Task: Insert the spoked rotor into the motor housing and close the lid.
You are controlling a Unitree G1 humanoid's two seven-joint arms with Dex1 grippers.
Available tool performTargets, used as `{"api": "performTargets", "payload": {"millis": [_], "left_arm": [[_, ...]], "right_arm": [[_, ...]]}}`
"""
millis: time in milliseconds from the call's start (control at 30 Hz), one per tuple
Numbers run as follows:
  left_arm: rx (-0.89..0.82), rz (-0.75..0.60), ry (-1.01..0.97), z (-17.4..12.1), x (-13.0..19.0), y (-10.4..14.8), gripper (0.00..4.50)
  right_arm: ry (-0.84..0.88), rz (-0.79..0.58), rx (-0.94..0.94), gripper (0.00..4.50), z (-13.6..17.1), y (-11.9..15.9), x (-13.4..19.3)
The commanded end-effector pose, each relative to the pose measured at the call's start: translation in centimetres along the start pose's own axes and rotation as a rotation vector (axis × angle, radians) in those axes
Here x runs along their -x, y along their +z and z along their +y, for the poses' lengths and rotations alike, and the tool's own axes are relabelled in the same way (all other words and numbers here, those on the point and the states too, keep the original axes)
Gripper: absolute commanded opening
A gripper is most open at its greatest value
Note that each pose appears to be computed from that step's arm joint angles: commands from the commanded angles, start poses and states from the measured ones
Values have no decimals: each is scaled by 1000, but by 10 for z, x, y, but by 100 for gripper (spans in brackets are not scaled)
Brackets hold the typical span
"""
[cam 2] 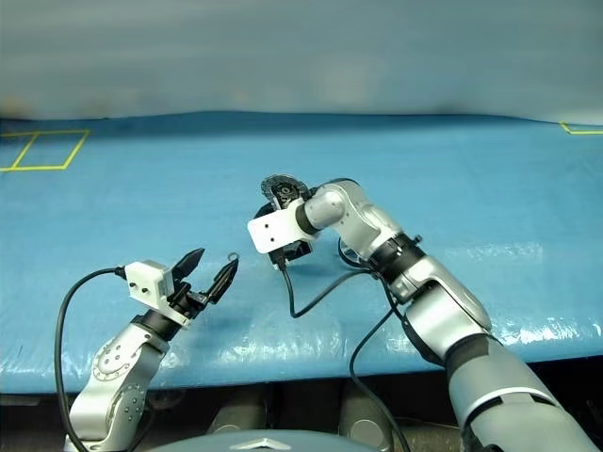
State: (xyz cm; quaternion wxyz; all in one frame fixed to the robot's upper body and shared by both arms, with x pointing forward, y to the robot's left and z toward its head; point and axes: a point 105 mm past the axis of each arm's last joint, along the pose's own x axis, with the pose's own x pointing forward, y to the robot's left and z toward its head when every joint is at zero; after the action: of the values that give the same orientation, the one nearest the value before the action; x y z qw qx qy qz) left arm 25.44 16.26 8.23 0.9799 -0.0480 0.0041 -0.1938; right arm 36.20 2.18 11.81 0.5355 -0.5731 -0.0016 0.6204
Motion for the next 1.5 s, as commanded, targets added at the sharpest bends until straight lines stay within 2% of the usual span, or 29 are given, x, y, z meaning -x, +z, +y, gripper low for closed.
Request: {"api": "performTargets", "payload": {"millis": [33,167,467,667,1000,1500], "left_arm": [[-23,-47,16,-1,5,11,415],[-23,-43,38,1,10,10,415],[-16,-37,50,1,13,7,415],[-15,-31,47,1,12,6,415],[-15,-30,57,2,14,5,415],[-10,-30,63,3,14,4,415]], "right_arm": [[36,59,31,450,-3,-10,-3],[52,113,71,450,-6,-19,-5],[53,115,98,450,-9,-22,3],[79,152,80,450,-1,-33,3],[116,167,92,450,6,-35,0],[262,227,130,450,29,-44,-6]]}}
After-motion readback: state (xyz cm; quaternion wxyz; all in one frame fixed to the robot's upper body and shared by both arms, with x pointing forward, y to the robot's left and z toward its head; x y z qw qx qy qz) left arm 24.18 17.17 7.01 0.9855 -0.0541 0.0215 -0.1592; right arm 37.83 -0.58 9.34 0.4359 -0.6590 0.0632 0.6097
